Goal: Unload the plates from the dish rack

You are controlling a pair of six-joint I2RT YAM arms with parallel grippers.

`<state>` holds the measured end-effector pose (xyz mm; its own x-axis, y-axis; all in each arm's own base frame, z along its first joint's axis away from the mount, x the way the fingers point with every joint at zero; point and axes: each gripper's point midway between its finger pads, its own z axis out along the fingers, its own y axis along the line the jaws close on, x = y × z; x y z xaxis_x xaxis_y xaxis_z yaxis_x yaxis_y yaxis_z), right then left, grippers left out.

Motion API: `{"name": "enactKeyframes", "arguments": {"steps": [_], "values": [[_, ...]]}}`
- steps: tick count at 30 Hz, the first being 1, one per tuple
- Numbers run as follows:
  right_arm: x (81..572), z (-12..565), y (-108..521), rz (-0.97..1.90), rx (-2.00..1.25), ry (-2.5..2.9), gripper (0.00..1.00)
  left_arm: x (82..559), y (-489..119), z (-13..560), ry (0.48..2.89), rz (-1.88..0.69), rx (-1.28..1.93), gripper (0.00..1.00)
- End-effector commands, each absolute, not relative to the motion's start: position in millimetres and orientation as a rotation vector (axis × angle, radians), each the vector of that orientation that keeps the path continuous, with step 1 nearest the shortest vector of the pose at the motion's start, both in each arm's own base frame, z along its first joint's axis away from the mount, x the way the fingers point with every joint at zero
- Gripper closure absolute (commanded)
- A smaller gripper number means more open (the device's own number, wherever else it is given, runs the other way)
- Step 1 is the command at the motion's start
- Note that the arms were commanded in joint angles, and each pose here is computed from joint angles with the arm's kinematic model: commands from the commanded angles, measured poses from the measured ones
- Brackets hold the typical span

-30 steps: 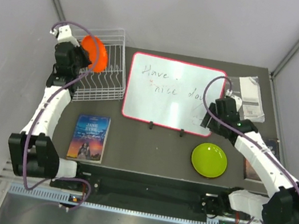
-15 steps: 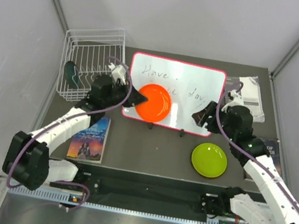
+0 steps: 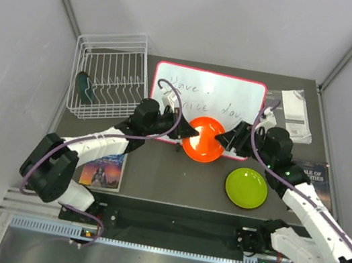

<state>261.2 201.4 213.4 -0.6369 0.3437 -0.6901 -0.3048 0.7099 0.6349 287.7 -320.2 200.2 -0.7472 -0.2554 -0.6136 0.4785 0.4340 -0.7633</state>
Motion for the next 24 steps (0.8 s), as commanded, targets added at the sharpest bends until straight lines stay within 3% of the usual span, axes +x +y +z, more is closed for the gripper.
{"name": "enactKeyframes", "arguments": {"steps": [1, 8, 9, 10, 11, 12, 15, 16, 17, 19, 21, 24], "values": [[262.6, 213.7, 217.1, 1.027, 0.008, 2.037, 0.28, 290.4, -339.0, 251.3, 1.812, -1.469, 0.263, 1.00], [263.9, 193.8, 215.0, 0.985, 0.024, 2.091, 0.34, 286.4, -342.5, 264.1, 1.763, -1.495, 0.303, 1.00], [264.4, 193.1, 213.8, 0.978, 0.028, 2.092, 0.40, 284.8, -343.3, 266.4, 1.752, -1.506, 0.310, 1.00], [264.2, 193.0, 212.7, 0.972, 0.026, 2.087, 0.62, 284.5, -343.5, 265.7, 1.752, -1.507, 0.314, 1.00], [264.2, 193.8, 211.0, 0.964, 0.030, 2.080, 0.74, 285.6, -342.8, 264.6, 1.754, -1.501, 0.309, 1.00], [263.8, 194.2, 208.8, 0.955, 0.036, 2.073, 1.00, 285.5, -342.0, 261.1, 1.765, -1.493, 0.308, 1.00], [267.3, 207.0, 188.5, 0.837, 0.072, 2.037, 1.00, 286.6, -339.3, 250.2, 1.807, -1.444, 0.320, 0.99], [265.6, 203.4, 172.1, 0.741, 0.107, 2.057, 1.00, 288.6, -337.9, 247.7, 1.811, -1.410, 0.335, 0.89], [264.5, 203.6, 163.3, 0.694, 0.134, 2.063, 1.00, 290.2, -336.0, 244.3, 1.824, -1.379, 0.341, 0.58], [258.7, 199.0, 135.5, 0.563, 0.241, 2.086, 1.00, 300.2, -324.9, 239.1, 1.859, -1.245, 0.332, 0.36], [244.6, 182.5, 114.9, 0.469, 0.347, 2.152, 1.00, 314.0, -309.0, 247.5, 1.840, -1.103, 0.289, 0.01], [217.5, 159.1, 97.5, 0.411, 0.451, 2.230, 1.00, 326.1, -281.6, 256.5, 1.822, -0.887, 0.283, 0.01]]}}
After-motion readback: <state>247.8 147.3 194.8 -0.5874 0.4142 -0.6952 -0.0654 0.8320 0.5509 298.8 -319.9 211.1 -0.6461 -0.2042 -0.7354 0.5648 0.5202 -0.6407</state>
